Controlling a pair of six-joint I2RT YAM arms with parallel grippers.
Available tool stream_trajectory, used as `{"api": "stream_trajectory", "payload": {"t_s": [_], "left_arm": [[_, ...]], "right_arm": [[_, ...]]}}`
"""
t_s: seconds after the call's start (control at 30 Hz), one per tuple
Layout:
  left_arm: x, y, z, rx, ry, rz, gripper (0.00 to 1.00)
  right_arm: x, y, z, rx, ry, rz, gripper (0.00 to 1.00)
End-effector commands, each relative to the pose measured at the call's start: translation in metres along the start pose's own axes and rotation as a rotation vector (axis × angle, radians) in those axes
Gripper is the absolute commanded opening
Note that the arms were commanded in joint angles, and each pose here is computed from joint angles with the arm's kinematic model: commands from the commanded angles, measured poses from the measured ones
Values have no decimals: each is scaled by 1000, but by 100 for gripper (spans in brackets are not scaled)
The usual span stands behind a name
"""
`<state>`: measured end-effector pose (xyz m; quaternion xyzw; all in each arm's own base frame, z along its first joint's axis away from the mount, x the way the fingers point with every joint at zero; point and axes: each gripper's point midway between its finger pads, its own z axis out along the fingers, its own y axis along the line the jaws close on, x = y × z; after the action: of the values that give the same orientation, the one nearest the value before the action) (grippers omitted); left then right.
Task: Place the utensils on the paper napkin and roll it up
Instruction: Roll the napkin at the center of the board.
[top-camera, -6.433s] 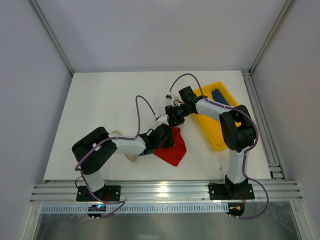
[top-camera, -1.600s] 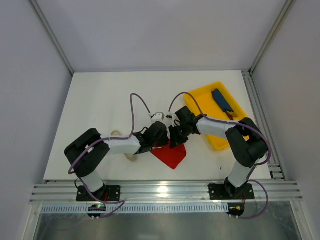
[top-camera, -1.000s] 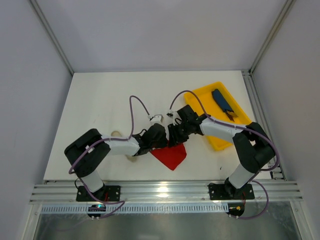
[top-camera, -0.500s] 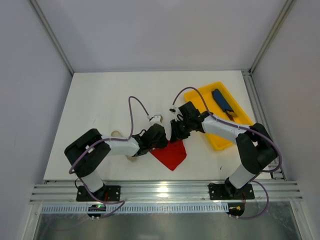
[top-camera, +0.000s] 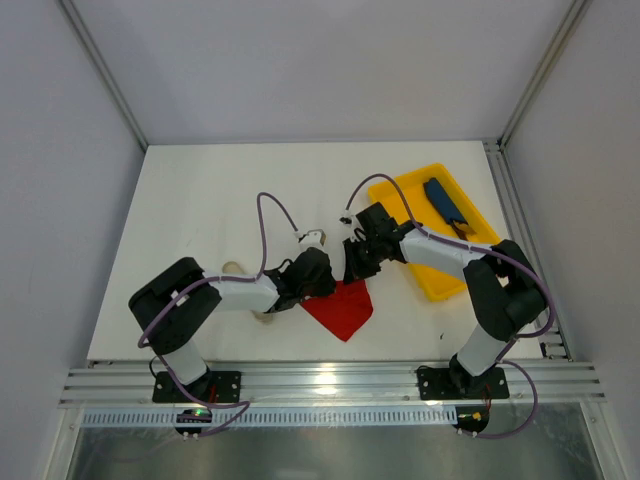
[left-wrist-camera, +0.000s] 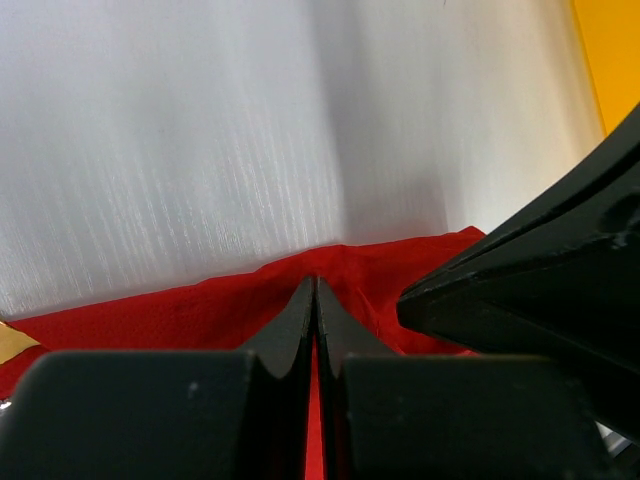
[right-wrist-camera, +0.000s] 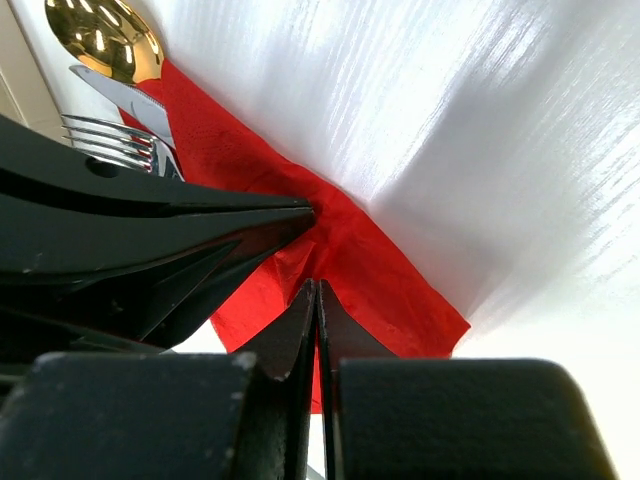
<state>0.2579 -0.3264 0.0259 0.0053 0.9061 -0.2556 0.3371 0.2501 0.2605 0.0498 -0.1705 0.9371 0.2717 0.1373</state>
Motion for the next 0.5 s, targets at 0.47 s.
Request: {"api": "stream_trajectory", "payload": {"t_s": [0.47], "left_arm": [[-10, -10, -8, 37, -23, -2, 0]], "right_arm": [[17, 13, 10, -99, 35, -18, 4]]}}
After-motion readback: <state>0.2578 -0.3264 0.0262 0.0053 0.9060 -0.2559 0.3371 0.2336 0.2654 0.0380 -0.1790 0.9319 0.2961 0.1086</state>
